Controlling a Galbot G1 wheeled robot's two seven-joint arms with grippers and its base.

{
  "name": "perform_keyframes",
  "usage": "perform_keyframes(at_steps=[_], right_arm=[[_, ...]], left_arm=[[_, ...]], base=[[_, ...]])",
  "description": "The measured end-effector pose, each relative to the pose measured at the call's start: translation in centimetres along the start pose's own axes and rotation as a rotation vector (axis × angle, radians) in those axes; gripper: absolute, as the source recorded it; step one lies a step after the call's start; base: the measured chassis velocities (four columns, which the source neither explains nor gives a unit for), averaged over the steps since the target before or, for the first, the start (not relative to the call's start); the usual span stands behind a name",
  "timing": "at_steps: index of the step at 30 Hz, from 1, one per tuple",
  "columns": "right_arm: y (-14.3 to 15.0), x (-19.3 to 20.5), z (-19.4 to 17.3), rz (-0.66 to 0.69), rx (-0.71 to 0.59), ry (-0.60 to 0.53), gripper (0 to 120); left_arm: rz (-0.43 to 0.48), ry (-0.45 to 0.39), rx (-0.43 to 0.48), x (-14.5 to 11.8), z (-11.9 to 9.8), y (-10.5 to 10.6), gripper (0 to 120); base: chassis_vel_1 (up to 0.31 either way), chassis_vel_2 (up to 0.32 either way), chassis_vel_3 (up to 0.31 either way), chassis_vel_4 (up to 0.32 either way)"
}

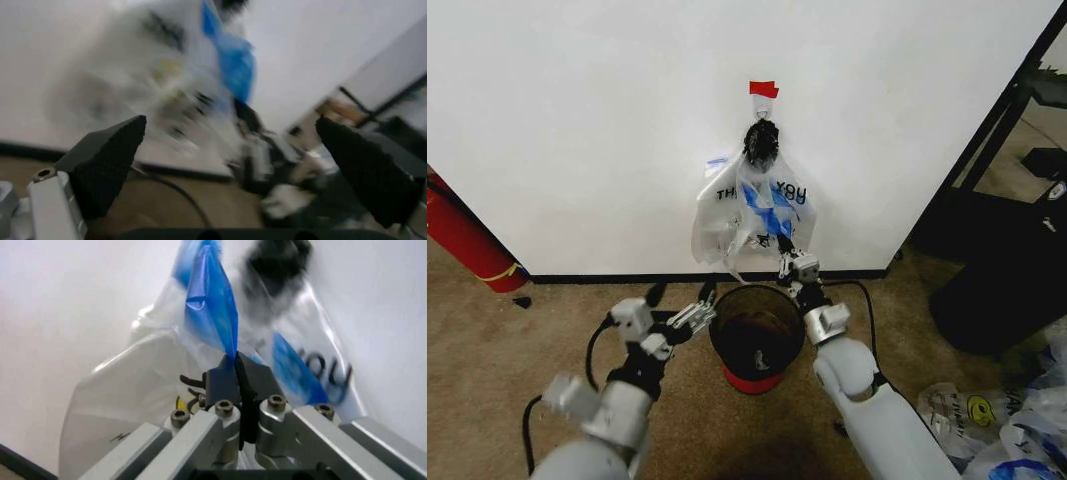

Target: Pick up the garbage bag from the wall and place it over the trash bin.

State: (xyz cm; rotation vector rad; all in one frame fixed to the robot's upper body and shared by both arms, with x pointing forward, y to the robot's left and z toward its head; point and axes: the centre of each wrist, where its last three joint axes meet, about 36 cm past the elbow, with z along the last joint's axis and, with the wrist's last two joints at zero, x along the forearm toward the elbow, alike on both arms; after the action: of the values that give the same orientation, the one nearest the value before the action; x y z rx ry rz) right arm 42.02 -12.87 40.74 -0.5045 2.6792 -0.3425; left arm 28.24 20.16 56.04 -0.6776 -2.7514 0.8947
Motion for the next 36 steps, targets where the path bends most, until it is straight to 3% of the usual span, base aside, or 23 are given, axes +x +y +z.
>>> perform_keyframes(at_steps=[5, 8, 14, 20, 24, 32, 36], right_arm=[[1.9, -0.5, 0.0, -0.022, 0.072, -0.028, 0], [2.4, -0.6, -0.1, -0.03, 0.092, -0.037, 0], [2.6, -0.7, -0.1, -0.039, 0.115, -0.043, 0], [2.5, -0.8, -0.2, -0.043, 0.121, -0.047, 0], [2.2, -0.6, -0.2, -0.041, 0.122, -0.045, 0], [1.7, 0.0, 0.0, -0.037, 0.112, -0.035, 0], [1.8, 0.0, 0.1, -0.041, 0.108, -0.032, 0]], left_arm=[[0.11, 0.008, 0.04, -2.3, -3.9, -1.7, 98], [0.142, -0.001, 0.042, -2.8, -4.7, -2.3, 98], [0.132, 0.028, 0.059, -4.9, -3.8, -2.2, 98], [0.061, 0.067, 0.022, -8.3, -2.3, -1.2, 96], [-0.027, 0.069, -0.015, -11.4, -1.0, 0.9, 93], [-0.062, 0.026, 0.001, -12.8, -0.7, 1.8, 90], [-0.067, -0.009, 0.016, -13.5, -1.2, 1.7, 77]], base=[[0.0, 0.0, 0.0, 0.0], [0.0, 0.0, 0.0, 0.0], [0.0, 0.0, 0.0, 0.0], [0.0, 0.0, 0.0, 0.0], [0.0, 0.0, 0.0, 0.0], [0.0, 0.0, 0.0, 0.0], [0.0, 0.0, 0.0, 0.0]])
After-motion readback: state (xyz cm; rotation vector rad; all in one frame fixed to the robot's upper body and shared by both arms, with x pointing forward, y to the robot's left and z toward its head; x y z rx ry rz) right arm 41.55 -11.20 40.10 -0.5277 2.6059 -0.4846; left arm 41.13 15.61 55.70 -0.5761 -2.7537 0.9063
